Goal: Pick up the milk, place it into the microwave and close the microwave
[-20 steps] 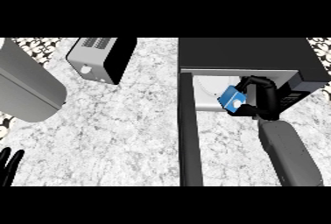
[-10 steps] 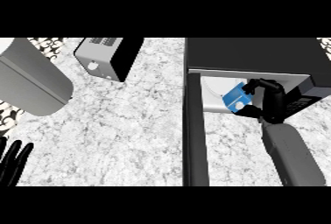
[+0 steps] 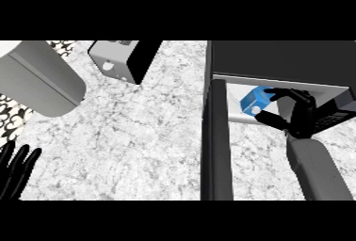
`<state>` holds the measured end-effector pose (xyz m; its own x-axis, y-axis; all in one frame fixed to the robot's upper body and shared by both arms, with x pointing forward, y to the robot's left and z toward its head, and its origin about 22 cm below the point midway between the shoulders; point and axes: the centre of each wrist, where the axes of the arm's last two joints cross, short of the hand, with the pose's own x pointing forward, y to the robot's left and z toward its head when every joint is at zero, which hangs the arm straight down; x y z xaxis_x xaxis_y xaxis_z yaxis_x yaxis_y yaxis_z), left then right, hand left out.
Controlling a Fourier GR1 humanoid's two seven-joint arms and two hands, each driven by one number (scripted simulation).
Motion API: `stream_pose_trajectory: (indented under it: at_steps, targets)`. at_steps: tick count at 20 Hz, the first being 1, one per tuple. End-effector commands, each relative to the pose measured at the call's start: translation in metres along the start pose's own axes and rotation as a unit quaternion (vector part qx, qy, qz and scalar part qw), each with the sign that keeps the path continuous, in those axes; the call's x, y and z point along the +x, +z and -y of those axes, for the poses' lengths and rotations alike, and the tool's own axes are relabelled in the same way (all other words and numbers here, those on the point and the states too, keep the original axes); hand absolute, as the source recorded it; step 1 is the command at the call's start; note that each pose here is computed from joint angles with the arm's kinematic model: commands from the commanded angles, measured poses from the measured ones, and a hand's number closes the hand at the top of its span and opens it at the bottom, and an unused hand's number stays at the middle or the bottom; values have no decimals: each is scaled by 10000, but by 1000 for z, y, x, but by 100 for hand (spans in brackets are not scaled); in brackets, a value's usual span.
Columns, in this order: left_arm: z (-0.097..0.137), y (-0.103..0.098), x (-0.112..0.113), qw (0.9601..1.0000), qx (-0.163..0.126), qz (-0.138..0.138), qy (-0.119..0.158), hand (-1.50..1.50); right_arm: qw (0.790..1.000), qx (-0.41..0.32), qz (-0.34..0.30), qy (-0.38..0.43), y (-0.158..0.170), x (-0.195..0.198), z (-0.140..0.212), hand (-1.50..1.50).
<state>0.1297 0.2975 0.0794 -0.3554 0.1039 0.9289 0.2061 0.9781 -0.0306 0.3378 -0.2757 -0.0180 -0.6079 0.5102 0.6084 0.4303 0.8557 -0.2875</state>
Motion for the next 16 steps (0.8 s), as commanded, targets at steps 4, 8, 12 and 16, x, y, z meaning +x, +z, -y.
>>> stream_pose_trajectory:
  at_steps: [4, 8, 12, 16]
  targets:
    - [2, -11, 0, 9997, -194, 37, -133, -150, 9916, -169, -754, 1041, -24, -14, -3, -150]
    - [4, -14, -2, 9994, -321, 16, -111, -150, 9908, -103, -1084, 804, -8, -15, -3, -150]
    - [8, -15, -6, 9990, -422, -90, -66, -150, 9908, 109, -1298, 380, 0, -13, -10, -150]
    - [10, -20, -5, 9986, -519, -15, -73, -150, 9911, 95, -1311, 204, 3, -10, -17, -150]
